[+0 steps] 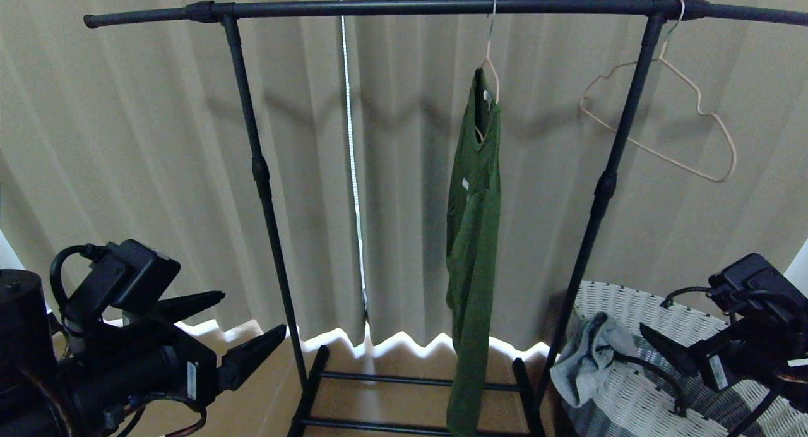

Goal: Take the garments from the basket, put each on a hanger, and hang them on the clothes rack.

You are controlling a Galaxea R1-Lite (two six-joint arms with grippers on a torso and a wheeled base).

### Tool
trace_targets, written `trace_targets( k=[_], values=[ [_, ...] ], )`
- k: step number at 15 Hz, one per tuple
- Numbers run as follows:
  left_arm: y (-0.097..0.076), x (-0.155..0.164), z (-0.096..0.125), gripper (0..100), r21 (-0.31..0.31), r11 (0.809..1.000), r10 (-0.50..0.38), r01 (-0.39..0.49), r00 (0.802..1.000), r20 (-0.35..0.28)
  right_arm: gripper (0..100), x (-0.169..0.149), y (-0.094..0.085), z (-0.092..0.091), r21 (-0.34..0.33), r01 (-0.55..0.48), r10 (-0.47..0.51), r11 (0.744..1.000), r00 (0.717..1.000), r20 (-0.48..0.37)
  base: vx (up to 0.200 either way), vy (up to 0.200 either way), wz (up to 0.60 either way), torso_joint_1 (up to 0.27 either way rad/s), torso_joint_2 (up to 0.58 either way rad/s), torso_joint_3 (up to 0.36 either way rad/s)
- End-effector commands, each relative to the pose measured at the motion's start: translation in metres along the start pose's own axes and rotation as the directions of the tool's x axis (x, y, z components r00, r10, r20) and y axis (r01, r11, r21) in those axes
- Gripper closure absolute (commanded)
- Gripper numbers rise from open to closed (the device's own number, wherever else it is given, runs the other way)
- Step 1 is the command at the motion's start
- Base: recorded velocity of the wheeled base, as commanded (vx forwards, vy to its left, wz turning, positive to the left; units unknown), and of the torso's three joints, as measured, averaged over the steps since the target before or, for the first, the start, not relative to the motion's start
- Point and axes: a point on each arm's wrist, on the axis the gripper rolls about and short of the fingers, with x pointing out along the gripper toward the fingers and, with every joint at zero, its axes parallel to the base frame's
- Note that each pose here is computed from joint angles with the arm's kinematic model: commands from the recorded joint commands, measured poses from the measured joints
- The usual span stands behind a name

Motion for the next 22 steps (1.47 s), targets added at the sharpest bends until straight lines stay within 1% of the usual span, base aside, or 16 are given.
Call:
trace_targets(
  k=[1, 4, 6, 8, 9, 10, 11, 12, 13, 14, 15, 18, 22],
  values=[
    [0.0, -0.001, 0.001, 0, 0.0, 1.0, 0.0, 0.0, 1.0, 0.006, 0, 0.006, 0.002, -0.002, 0.0, -0.01, 0.01, 1.0, 1.0, -0.014, 0.0, 0.0, 0.0, -0.149, 0.45, 0.31],
    [0.0, -0.001, 0.0, 0, 0.003, 1.0, -0.001, 0.001, 1.0, 0.001, 0, 0.011, 0.002, -0.004, 0.0, -0.002, 0.002, 1.0, 1.0, -0.001, 0.0, 0.0, 0.0, -0.092, 0.31, 0.214],
    [0.0, 0.0, 0.001, 0, 0.003, 1.0, 0.0, 0.0, 1.0, 0.004, 0, 0.012, 0.004, -0.007, 0.0, 0.0, 0.0, 1.0, 1.0, 0.002, 0.0, 0.0, 0.0, -0.022, 0.07, 0.046],
    [0.0, -0.002, 0.001, 0, 0.004, 1.0, -0.001, 0.001, 1.0, 0.011, 0, 0.013, 0.003, -0.005, 0.001, 0.01, -0.01, 1.0, 1.0, 0.029, 0.0, 0.0, 0.0, 0.0, 0.0, 0.0],
    [0.0, -0.003, 0.001, 0, 0.005, 1.0, -0.001, 0.001, 1.0, 0.014, 0, 0.013, 0.003, -0.005, 0.001, 0.01, -0.01, 1.0, 1.0, 0.029, 0.0, 0.0, 0.0, 0.0, 0.0, 0.0],
    [0.0, -0.004, 0.002, 0, 0.005, 1.0, 0.0, 0.0, 1.0, 0.018, 0, 0.013, 0.003, -0.006, -0.002, 0.01, -0.01, 1.0, 1.0, 0.029, 0.0, 0.0, 0.0, 0.0, 0.0, 0.0],
    [0.0, -0.006, 0.001, 0, 0.006, 1.0, 0.0, 0.0, 1.0, 0.023, 0, 0.012, 0.004, -0.007, -0.022, 0.01, -0.009, 1.0, 1.0, 0.022, 0.0, 0.0, 0.0, 0.0, 0.0, 0.0],
    [0.0, -0.007, 0.002, 0, 0.006, 1.0, 0.0, 0.0, 1.0, 0.026, 0, 0.012, 0.004, -0.007, -0.024, 0.01, -0.009, 1.0, 1.0, 0.022, 0.0, 0.0, 0.0, 0.0, 0.0, 0.0],
    [-0.001, -0.009, -0.003, 0, 0.027, 1.0, 0.001, -0.001, 1.0, 0.015, 0, 0.011, 0.005, -0.009, -0.05, 0.009, -0.008, 0.999, 1.0, 0.02, 0.0, 0.0, 0.0, 0.0, 0.0, 0.0],
    [-0.001, -0.009, -0.005, 0, 0.064, 0.998, 0.002, -0.002, 1.0, 0.009, 0, 0.011, 0.004, -0.008, -0.049, 0.013, -0.012, 0.999, 1.0, 0.028, 0.0, 0.0, 0.0, 0.0, 0.0, 0.0],
    [-0.001, -0.01, -0.005, 0, 0.075, 0.997, 0.002, -0.003, 1.0, 0.01, 0, 0.011, 0.004, -0.007, -0.048, 0.018, -0.016, 0.999, 0.999, 0.039, 0.0, 0.0, 0.0, 0.0, 0.0, 0.0],
    [-0.001, -0.011, -0.004, 0, 0.075, 0.997, 0.003, -0.004, 1.0, 0.02, 0, 0.012, 0.003, -0.007, -0.047, 0.021, -0.018, 0.999, 0.999, 0.045, 0.0, 0.0, 0.0, 0.0, 0.0, 0.0],
    [0.005, -0.011, -0.002, 0, 0.065, 0.997, 0.035, -0.037, 0.999, 0.023, 0, 0.02, 0.005, -0.01, -0.046, 0.008, -0.007, 0.999, 1.0, 0.017, 0.0, 0.0, 0.0, 0.0, 0.0, 0.0]
  ],
)
